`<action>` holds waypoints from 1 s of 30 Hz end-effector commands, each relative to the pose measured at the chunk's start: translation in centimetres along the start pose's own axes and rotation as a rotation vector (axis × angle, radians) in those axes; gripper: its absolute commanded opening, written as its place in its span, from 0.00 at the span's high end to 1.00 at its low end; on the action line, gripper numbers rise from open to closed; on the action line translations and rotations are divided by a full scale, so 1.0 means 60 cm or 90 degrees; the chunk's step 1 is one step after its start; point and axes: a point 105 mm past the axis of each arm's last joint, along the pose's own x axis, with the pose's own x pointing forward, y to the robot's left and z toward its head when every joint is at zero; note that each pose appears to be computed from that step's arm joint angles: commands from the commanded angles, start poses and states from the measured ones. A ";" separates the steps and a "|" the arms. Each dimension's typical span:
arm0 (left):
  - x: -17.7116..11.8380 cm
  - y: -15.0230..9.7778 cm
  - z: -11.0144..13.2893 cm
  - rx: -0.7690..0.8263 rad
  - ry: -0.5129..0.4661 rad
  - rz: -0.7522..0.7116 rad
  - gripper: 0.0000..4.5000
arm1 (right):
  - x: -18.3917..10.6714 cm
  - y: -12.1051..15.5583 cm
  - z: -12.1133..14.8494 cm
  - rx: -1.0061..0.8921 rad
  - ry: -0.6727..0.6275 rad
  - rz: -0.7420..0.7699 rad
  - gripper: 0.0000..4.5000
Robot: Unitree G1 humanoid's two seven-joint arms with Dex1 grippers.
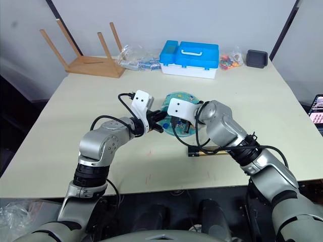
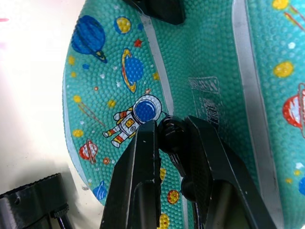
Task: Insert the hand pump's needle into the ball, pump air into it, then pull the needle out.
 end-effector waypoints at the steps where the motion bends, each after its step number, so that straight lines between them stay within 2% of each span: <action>1: 0.001 -0.023 -0.002 0.000 0.004 -0.045 1.00 | 0.044 0.034 -0.130 0.073 0.172 0.029 0.93; 6: 0.004 -0.021 0.000 -0.002 0.001 -0.042 1.00 | 0.080 0.056 -0.155 0.083 0.207 0.043 0.93; 10: 0.006 -0.020 0.001 -0.003 -0.001 -0.042 1.00 | 0.081 0.053 -0.172 0.062 0.219 0.031 0.93; 12: 0.007 -0.020 0.003 -0.004 -0.004 -0.042 1.00 | 0.072 0.032 -0.152 0.071 0.175 0.008 0.93; 17: 0.010 -0.021 0.008 -0.001 -0.010 -0.042 1.00 | 0.019 -0.005 -0.062 0.125 -0.019 -0.023 0.93; 21: 0.011 -0.019 0.012 0.003 -0.010 -0.041 1.00 | -0.034 -0.019 -0.035 0.093 -0.095 -0.057 0.93; 25: 0.012 -0.016 0.011 0.018 -0.001 -0.032 1.00 | -0.071 -0.019 -0.031 0.102 -0.136 -0.076 0.93; 27: 0.014 -0.018 0.012 0.021 0.000 -0.032 1.00 | -0.080 -0.011 -0.035 0.126 -0.155 -0.070 0.70; 30: 0.015 -0.018 0.014 0.024 0.000 -0.031 1.00 | -0.091 -0.011 -0.030 0.128 -0.171 -0.088 0.42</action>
